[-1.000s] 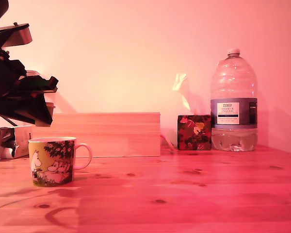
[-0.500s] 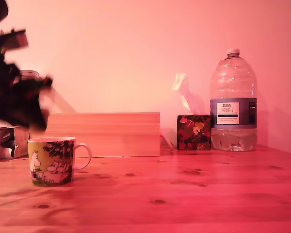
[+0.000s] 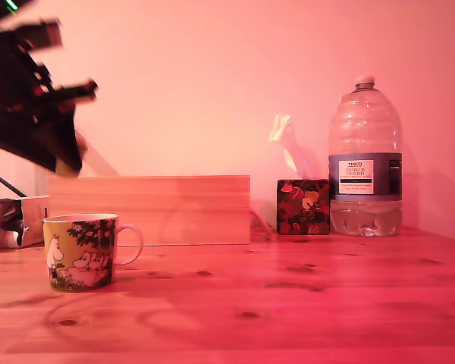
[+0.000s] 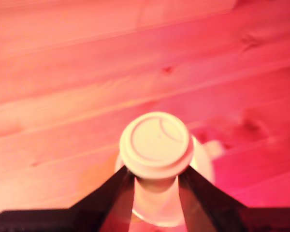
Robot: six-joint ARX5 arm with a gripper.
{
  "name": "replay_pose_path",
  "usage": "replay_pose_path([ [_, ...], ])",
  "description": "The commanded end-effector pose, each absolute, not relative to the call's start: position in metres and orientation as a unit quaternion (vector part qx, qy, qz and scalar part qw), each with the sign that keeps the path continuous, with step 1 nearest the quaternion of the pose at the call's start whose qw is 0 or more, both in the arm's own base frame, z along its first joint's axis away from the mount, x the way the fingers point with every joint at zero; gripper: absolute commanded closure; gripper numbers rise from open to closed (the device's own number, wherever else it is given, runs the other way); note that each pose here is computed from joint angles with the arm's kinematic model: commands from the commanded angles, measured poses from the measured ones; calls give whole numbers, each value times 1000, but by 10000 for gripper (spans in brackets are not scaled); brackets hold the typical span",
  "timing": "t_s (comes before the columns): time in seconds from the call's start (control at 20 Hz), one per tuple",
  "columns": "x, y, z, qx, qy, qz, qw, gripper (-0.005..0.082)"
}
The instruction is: Pick up the coffee capsules from the table one by one and drop them inside the nearest coffee cup
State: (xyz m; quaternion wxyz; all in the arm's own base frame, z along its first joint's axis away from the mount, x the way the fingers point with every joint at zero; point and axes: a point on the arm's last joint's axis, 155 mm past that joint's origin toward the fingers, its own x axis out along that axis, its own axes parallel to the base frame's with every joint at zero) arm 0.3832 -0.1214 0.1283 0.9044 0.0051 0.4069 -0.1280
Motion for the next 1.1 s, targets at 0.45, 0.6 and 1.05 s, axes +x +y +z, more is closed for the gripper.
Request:
replay_pose_path([
  [0.45,380,-132,76,1,523,-133,842,659],
  [0.6,378,-131,75,2,527,-132,840,659],
  [1.05,364,-128,68,5,553,-130,823,327],
])
